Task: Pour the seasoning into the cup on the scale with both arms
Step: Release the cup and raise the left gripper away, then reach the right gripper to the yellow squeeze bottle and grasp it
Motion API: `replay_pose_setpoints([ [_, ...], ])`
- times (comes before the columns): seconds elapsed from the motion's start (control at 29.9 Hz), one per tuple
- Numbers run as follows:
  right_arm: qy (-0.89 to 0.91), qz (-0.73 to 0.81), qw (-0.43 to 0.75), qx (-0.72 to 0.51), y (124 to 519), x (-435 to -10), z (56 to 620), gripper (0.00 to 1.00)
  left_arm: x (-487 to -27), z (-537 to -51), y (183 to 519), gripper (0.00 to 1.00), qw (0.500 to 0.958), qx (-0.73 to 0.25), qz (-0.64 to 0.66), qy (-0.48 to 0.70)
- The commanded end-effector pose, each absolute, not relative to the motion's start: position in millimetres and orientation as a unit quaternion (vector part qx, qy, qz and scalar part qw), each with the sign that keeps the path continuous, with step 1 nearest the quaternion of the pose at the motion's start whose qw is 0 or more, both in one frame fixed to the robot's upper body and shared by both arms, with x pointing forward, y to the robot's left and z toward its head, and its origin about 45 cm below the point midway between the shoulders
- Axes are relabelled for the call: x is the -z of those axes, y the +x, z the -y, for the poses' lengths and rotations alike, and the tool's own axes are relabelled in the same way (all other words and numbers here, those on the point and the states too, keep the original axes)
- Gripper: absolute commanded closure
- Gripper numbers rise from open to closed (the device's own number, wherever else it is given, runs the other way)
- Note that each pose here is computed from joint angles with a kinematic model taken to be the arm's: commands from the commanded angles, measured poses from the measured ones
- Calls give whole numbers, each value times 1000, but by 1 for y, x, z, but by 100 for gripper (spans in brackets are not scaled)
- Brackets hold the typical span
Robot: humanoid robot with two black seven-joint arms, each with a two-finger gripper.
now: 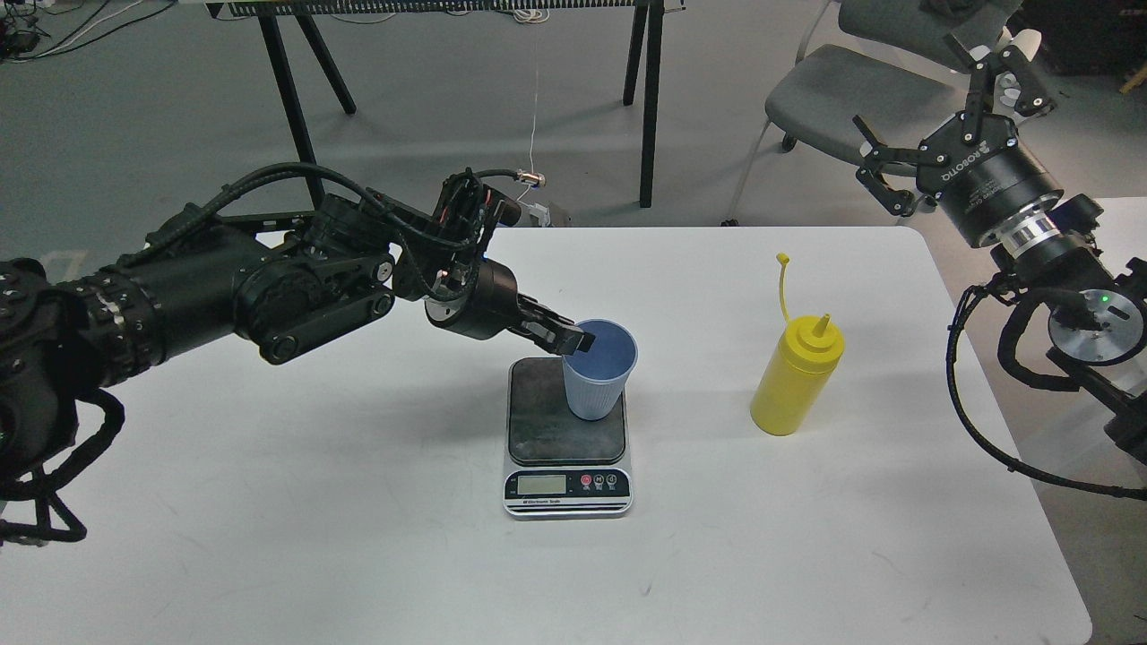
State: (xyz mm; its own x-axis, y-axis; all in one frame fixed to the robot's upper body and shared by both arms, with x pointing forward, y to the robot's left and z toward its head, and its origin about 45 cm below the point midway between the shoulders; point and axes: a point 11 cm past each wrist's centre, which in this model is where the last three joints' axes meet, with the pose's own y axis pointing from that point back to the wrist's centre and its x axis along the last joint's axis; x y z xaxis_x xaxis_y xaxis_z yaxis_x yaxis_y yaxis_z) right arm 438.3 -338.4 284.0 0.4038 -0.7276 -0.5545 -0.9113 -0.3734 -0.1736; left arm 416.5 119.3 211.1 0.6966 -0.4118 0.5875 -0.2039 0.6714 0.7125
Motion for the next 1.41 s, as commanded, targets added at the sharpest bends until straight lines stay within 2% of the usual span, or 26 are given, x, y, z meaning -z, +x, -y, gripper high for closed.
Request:
replay_pose_setpoints([
  [0.0,-804,-510,233,-199,437,-283,339,1,-245,-138,436,6,843,4,376,385],
  [0.17,-792,-526,231,-207,430,-273,354,1,-323,-162,465,5,887,-132,337,288],
  [0.3,-755,-585,216,-204,403,-264,420,1,-387,-188,483,5,923,-269,251,114],
  [0.4,-698,-643,217,-227,369,-250,479,1,-385,-205,486,5,929,-327,172,18],
  [0.5,-634,-696,224,-252,326,-243,532,0,-372,-214,487,4,926,-348,144,-4],
  [0.57,-597,-713,222,-294,293,-218,541,0,-365,-216,487,3,926,-354,134,-6],
  [0.7,-558,-708,199,-386,237,-161,515,0,-353,-223,487,3,923,-367,116,-12],
  [0.87,-529,-646,226,-502,200,-103,429,0,-340,-243,486,3,912,-399,91,-40],
  [1.17,-525,-584,283,-550,211,-81,353,0,-308,-259,477,1,906,-417,60,-33],
  [1.37,-544,-546,307,-559,231,-76,306,0,-308,-264,477,1,905,-421,60,-33],
])
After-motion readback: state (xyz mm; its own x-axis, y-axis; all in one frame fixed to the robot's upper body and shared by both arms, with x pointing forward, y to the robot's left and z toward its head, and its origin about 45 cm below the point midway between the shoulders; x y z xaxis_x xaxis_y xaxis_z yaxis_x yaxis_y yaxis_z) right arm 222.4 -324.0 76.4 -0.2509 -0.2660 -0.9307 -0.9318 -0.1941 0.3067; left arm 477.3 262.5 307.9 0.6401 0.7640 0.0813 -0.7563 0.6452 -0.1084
